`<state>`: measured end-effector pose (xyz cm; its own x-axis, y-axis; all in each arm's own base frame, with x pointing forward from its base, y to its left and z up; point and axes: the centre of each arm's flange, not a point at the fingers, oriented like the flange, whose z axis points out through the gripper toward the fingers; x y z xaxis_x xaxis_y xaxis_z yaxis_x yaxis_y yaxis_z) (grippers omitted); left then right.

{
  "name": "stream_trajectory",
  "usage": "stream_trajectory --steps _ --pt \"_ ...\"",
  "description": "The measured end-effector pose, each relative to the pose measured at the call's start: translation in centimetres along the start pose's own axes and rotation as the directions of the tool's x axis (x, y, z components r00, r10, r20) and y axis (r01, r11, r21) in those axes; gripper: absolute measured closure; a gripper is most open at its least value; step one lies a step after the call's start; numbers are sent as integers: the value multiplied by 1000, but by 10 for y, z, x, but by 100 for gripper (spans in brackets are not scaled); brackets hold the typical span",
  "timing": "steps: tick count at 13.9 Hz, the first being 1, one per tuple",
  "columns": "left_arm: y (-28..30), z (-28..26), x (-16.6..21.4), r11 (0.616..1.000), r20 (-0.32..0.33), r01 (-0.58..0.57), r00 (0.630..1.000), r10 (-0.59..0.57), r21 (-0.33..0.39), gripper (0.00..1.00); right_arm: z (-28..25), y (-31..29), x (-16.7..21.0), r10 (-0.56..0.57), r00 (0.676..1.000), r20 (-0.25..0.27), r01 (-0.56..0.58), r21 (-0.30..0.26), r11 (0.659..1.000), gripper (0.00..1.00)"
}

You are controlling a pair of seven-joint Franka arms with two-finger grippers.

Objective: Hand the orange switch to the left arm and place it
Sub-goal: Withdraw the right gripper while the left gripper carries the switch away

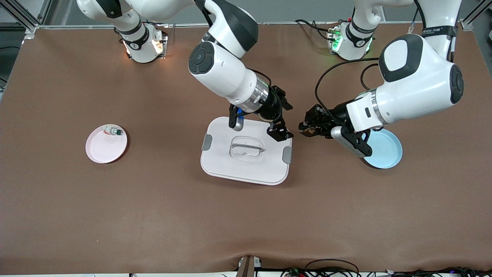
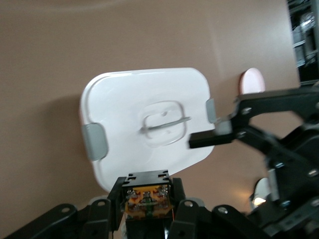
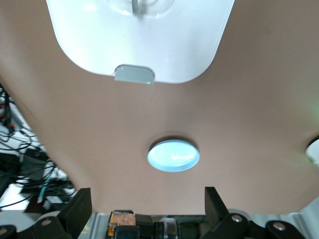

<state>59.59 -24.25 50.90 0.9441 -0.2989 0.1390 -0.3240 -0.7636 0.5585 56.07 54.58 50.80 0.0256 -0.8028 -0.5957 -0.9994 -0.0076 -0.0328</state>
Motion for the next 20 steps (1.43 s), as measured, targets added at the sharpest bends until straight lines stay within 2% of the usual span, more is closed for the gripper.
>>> stream_trajectory --steps 2,3,6,8,9,10,12,15,17,18,20 --pt "1 -7 -5 997 30 -25 999 23 70 59 -12 4 6 -121 992 -46 116 -101 988 0" --pt "1 -10 -8 995 42 -24 999 20 100 59 -19 8 10 -201 978 -62 188 -169 968 0" --pt "-4 -19 -13 985 54 76 995 -85 155 59 -52 14 28 -384 921 -65 342 -334 878 0" --pt "-23 -30 -16 965 52 174 981 -188 198 59 -80 10 47 -485 874 -34 431 -408 805 0" --pt "-32 -36 -18 949 56 204 973 -223 241 59 -96 6 59 -533 846 -13 475 -435 765 0" --pt "-37 -42 -20 930 58 223 966 -250 293 59 -112 1 73 -584 812 3 520 -460 720 0" --pt "-40 -51 -23 898 56 242 958 -281 367 59 -144 -7 100 -690 723 45 614 -499 611 0" --pt "-55 -62 -33 847 72 341 913 -402 407 59 -191 -20 140 -809 576 115 723 -534 438 0" --pt "-74 -84 -43 795 55 438 862 -504 419 59 -211 -26 162 -871 468 147 763 -564 315 0" --pt "-83 -98 -50 754 32 502 824 -566 423 59 -218 -30 170 -893 420 162 778 -570 263 0" --pt "-97 -126 -62 665 -29 618 741 -670 419 59 -228 -37 186 -915 351 197 803 -566 186 0"
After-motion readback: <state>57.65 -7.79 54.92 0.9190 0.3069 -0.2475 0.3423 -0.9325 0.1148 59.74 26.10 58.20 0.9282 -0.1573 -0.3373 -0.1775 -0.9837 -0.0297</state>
